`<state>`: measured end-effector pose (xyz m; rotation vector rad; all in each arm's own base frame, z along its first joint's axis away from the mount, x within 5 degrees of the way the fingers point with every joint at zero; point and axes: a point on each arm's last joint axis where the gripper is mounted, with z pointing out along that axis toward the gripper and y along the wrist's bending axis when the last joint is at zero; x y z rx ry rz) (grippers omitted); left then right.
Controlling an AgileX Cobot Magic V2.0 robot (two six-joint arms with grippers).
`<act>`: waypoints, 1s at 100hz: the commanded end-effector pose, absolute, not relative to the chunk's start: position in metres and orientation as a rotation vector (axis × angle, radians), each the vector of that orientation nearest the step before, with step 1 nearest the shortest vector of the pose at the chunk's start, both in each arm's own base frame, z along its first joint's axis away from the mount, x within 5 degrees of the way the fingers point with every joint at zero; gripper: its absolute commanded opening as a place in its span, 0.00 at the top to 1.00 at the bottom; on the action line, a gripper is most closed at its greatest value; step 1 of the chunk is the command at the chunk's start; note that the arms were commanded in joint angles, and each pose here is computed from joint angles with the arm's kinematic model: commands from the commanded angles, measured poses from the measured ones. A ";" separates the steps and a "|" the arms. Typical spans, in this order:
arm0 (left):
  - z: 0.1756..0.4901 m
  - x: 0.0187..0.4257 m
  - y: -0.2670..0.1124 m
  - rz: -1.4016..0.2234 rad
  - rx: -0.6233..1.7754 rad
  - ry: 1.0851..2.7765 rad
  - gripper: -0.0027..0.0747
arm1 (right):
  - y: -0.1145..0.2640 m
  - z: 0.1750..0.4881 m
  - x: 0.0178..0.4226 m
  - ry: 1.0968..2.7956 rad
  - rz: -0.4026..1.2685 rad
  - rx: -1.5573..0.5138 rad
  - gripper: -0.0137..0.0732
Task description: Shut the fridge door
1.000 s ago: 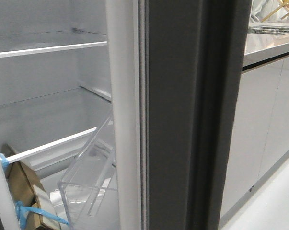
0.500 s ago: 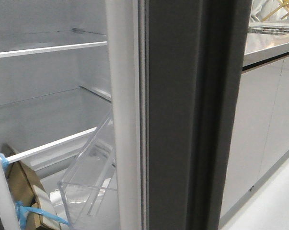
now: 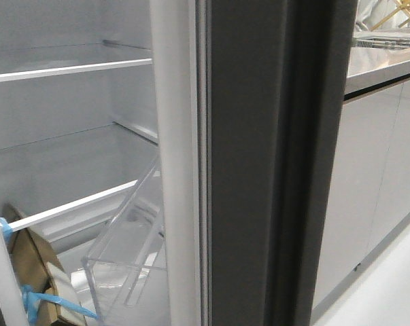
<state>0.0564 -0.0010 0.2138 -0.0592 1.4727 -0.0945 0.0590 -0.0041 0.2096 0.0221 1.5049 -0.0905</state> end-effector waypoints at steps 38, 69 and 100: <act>0.210 0.059 -0.001 -0.102 -0.060 1.443 0.99 | -0.004 0.249 0.056 1.372 -0.100 0.012 0.93; 0.210 0.059 -0.001 -0.102 -0.060 1.443 0.99 | 0.000 0.324 0.064 1.337 -0.048 -0.029 0.93; 0.210 0.059 -0.001 -0.102 -0.060 1.443 0.99 | 0.016 0.402 0.080 1.249 0.128 -0.156 0.93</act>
